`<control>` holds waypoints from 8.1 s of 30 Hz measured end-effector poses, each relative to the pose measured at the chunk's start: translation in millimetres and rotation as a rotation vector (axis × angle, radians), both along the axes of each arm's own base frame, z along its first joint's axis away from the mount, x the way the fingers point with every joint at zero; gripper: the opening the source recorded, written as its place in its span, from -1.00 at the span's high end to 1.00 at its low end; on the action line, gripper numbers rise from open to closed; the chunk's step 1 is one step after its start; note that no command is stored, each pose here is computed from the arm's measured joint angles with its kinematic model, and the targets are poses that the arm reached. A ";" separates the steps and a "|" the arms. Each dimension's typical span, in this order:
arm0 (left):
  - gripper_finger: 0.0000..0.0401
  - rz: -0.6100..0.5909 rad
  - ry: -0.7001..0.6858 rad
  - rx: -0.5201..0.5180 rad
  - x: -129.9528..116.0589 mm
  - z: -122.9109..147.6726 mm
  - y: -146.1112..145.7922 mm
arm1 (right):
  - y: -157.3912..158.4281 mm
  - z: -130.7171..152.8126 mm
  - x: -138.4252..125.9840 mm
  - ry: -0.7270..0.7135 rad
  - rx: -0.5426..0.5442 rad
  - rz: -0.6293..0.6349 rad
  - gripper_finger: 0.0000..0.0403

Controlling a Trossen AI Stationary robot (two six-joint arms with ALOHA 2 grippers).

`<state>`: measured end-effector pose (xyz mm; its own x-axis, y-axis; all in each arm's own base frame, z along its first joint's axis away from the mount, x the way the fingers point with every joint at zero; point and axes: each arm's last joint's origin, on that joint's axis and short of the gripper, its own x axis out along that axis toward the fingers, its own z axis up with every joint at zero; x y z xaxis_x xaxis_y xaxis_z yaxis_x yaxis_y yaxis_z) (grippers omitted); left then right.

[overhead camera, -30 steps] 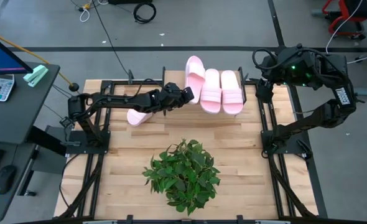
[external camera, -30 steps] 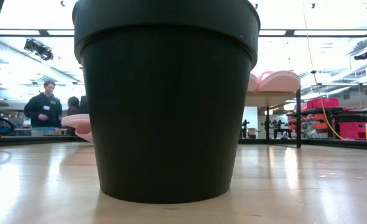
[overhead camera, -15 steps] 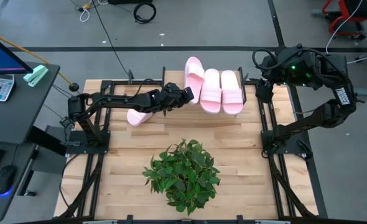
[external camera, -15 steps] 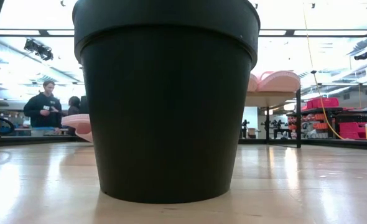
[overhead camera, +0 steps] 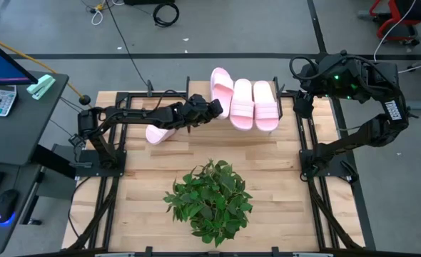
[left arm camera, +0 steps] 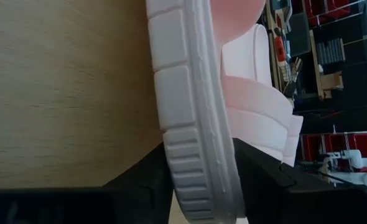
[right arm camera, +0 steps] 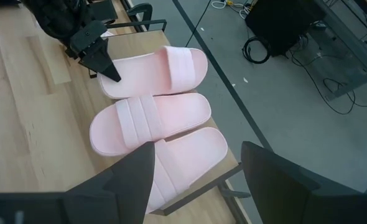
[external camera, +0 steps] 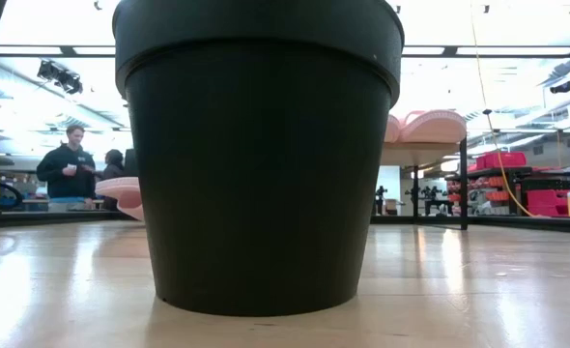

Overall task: Pick and place slides into the shelf
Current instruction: Put the bottom slide on the shelf, then put the slide on the shelf

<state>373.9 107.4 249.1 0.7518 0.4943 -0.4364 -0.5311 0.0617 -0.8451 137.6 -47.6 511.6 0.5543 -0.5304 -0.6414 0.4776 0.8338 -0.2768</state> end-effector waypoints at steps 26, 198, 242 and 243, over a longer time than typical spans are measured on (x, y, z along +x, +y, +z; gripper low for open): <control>-0.04 -0.057 -0.056 -0.131 -3.5 -0.3 14.3 | 0.1 0.0 -0.1 -0.001 0.002 0.001 -0.22; -0.40 -0.823 1.202 0.447 -210.5 -0.1 -87.2 | 2.6 -62.2 44.1 0.053 0.301 -0.151 -0.22; -0.39 -0.903 1.554 0.704 -178.9 -76.9 -134.5 | 1.8 -59.3 47.9 0.003 0.295 -0.142 -0.22; -0.39 -0.884 1.572 0.710 -177.7 -79.6 -134.3 | 1.8 -59.3 47.9 0.003 0.295 -0.142 -0.22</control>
<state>196.2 -27.0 169.4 0.0461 0.6167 -0.7858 -0.3027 0.7583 0.5774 185.5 -45.7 452.3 0.4859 -0.3932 -0.7806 0.5941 0.8037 -0.0351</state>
